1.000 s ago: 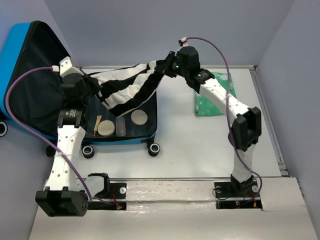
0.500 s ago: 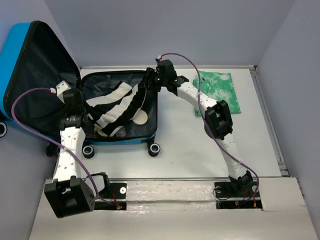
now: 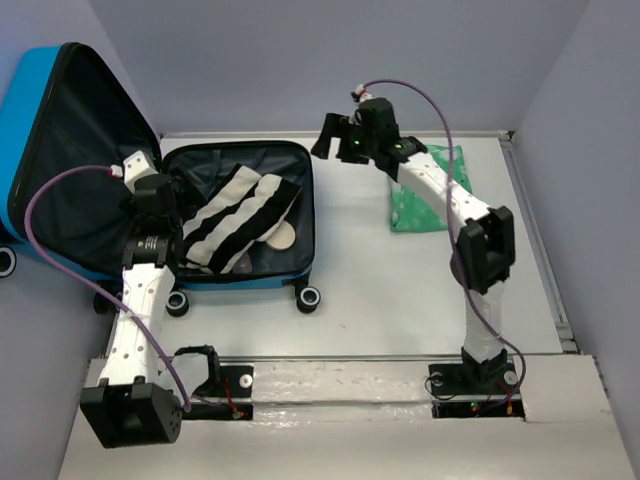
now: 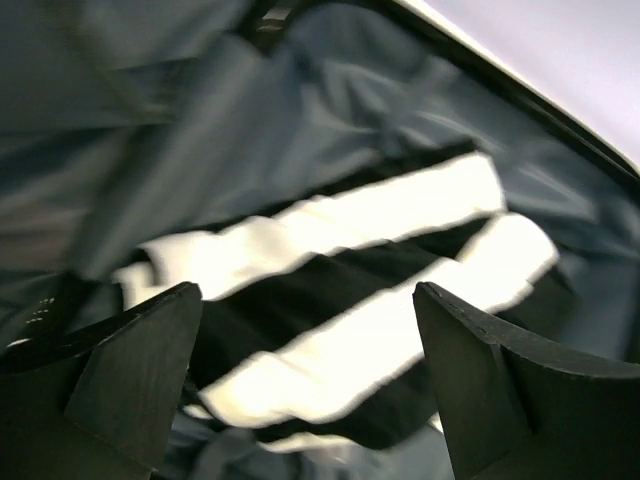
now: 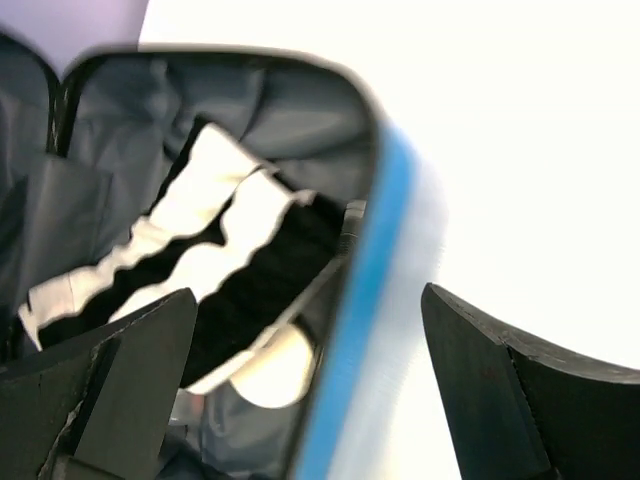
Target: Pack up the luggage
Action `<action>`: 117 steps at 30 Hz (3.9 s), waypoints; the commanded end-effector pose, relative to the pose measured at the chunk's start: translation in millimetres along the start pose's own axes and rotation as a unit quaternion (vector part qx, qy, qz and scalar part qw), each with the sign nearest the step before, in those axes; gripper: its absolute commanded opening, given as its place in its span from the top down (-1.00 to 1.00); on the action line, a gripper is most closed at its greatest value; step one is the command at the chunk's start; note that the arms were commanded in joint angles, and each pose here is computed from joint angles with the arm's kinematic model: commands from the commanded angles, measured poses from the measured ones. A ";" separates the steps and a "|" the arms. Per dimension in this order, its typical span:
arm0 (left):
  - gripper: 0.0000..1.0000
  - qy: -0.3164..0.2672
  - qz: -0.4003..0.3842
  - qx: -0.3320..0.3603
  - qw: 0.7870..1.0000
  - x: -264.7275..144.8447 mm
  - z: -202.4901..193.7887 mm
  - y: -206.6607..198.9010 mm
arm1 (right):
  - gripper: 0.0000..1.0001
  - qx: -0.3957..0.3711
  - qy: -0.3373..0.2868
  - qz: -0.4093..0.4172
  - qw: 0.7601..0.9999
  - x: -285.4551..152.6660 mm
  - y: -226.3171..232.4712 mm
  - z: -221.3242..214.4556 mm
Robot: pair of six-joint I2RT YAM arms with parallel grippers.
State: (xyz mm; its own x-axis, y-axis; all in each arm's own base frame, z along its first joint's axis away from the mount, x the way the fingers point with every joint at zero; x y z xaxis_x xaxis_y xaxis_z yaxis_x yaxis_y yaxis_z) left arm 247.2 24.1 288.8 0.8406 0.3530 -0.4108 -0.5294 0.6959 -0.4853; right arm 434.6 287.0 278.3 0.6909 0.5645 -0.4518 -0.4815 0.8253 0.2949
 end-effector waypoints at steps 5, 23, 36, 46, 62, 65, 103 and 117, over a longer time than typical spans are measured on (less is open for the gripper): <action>-0.98 0.020 -0.200 0.026 0.979 -70.0 -19.9 -95.1 | -1.00 0.174 -0.058 -0.259 0.948 -136.4 -197.4 -59.3; -0.98 0.179 -0.378 0.130 0.899 -154.3 -173.4 -194.5 | -0.74 0.343 0.007 -0.366 0.865 -171.1 -311.9 -182.9; -0.98 0.232 -0.341 0.175 0.894 -126.6 -271.0 -248.1 | 0.86 0.383 0.007 -0.303 0.873 -181.7 -272.1 -227.5; -0.98 0.238 -0.290 0.183 0.909 -70.3 -313.6 -275.7 | 0.09 0.377 -0.031 -0.239 0.894 -230.0 -194.9 -262.5; -0.98 0.339 -0.242 0.249 0.874 -8.0 -371.6 -281.3 | -0.96 0.295 -0.068 -0.377 0.875 -216.8 -276.7 -171.4; -0.98 0.357 -0.244 0.249 0.867 -5.9 -381.7 -277.1 | -0.98 0.300 -0.032 -0.354 0.885 -195.9 -294.1 -176.0; 0.89 0.325 -0.343 0.167 0.865 -43.2 -311.1 -291.8 | 0.86 0.342 -0.193 0.021 0.920 -170.2 -266.1 -125.3; 0.89 0.217 -0.352 0.106 0.904 -50.9 -146.4 -285.6 | 0.86 0.226 -0.201 0.130 0.944 -156.2 -139.6 -24.8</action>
State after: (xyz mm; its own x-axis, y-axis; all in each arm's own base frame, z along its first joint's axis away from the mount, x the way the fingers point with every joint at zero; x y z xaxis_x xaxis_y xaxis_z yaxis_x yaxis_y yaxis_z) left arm 331.6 -340.3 251.3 0.6711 -0.5123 -0.5359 0.1791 0.8135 -0.5534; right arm 379.2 24.3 221.4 0.8636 0.4882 -0.1262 -0.2169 0.5855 0.7811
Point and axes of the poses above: each gripper's point midway between its finger pads, its own x axis out along the fingers, its own y axis along the line the jaws close on, z = x × y, the point moved 10 cm from there along -x, back along the fingers, and after that the axes turned 14 degrees about -x, right-handed, at the moved point
